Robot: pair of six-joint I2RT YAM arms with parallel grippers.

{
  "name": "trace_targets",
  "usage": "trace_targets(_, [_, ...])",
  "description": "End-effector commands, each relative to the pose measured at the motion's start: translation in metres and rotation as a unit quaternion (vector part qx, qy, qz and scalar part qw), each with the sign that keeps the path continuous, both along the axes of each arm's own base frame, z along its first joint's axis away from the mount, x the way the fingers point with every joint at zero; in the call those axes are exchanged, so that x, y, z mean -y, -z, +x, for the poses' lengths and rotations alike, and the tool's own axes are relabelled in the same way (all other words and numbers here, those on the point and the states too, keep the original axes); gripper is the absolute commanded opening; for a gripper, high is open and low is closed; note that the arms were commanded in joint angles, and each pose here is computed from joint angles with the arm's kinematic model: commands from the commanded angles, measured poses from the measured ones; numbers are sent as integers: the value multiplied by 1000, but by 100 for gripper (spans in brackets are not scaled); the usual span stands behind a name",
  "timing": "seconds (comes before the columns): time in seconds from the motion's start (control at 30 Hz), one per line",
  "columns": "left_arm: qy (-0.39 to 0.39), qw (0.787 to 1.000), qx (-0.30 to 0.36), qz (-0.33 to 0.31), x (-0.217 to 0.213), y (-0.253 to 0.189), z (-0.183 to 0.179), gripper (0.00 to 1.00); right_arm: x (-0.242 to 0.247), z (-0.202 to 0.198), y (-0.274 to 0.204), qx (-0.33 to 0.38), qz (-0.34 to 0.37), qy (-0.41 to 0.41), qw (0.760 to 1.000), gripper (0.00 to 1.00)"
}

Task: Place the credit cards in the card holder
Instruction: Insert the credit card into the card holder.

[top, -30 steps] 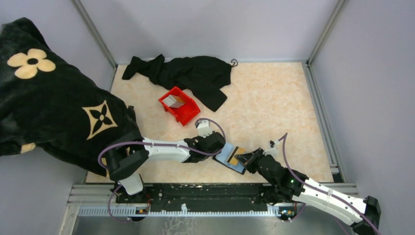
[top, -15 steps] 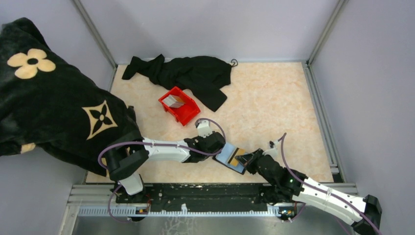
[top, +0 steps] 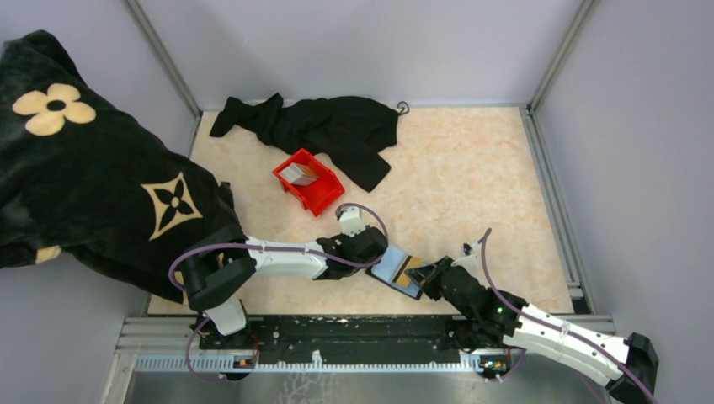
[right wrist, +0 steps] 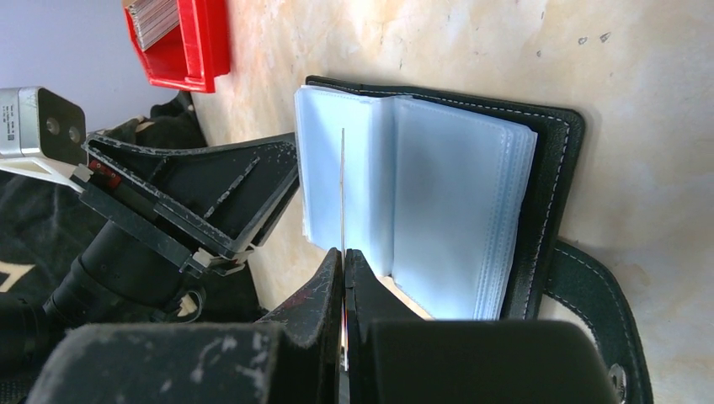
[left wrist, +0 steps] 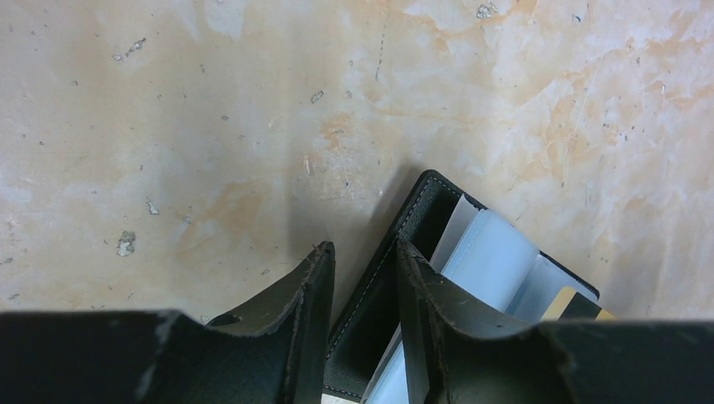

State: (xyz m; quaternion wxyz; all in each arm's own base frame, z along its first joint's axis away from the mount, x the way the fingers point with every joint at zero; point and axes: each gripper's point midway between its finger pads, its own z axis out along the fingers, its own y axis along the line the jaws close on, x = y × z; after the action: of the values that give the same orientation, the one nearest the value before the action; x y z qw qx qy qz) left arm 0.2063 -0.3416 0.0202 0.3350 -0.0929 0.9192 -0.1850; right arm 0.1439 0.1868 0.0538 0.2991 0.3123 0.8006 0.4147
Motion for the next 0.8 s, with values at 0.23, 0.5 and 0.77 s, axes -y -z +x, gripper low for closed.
trace_targets(0.23, [31,986,-122,114,-52,76,-54,41,30,-16,69,-52,-94,6,994,0])
trace_targets(0.5, [31,985,-123,116,-54,77,-55,41,40,-19,75,-64,-114,14,991,0])
trace_targets(0.77, [30,985,-128,116,-57,80,-58,41,43,-20,77,-66,-119,17,991,0])
